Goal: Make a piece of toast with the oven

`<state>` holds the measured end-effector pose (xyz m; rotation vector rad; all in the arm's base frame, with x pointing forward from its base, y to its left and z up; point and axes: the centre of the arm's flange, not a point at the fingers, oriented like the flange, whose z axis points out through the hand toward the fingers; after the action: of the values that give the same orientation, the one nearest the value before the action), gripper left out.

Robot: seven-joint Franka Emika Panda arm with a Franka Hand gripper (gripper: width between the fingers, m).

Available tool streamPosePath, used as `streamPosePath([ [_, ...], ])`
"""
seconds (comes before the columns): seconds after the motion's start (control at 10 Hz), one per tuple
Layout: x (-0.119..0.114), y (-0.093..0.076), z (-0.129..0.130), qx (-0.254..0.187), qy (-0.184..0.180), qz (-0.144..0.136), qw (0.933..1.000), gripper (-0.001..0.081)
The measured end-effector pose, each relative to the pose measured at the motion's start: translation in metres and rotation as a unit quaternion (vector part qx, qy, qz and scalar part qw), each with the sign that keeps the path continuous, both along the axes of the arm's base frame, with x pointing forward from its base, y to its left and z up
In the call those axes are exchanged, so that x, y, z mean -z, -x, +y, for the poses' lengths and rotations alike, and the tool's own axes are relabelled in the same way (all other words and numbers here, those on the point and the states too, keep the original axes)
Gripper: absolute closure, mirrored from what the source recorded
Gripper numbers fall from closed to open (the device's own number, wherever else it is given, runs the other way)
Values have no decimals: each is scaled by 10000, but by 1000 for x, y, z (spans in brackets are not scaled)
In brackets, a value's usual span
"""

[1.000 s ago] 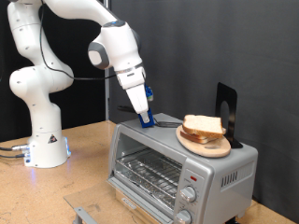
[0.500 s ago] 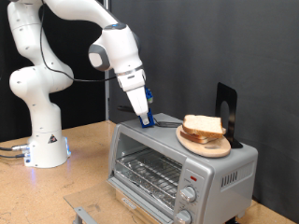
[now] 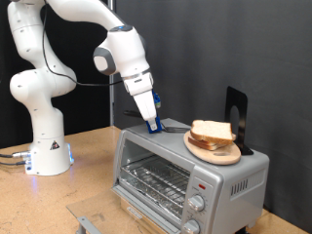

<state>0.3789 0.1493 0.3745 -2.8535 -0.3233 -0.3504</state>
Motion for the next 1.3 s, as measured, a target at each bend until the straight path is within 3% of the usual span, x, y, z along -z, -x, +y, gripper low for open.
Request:
streamPosePath([
  [0.7,0,1,2,-25,0,5,10000,124],
  [0.8,1,1,2,-28,1,8,10000,167],
  [0.9,1,1,3,-31,5,14,10000,346],
  [1.0,2,1,3,-34,8,18,10000,346],
  [1.1,2,1,4,-36,9,14,10000,446],
  [1.3,2,1,4,-43,12,13,10000,446],
])
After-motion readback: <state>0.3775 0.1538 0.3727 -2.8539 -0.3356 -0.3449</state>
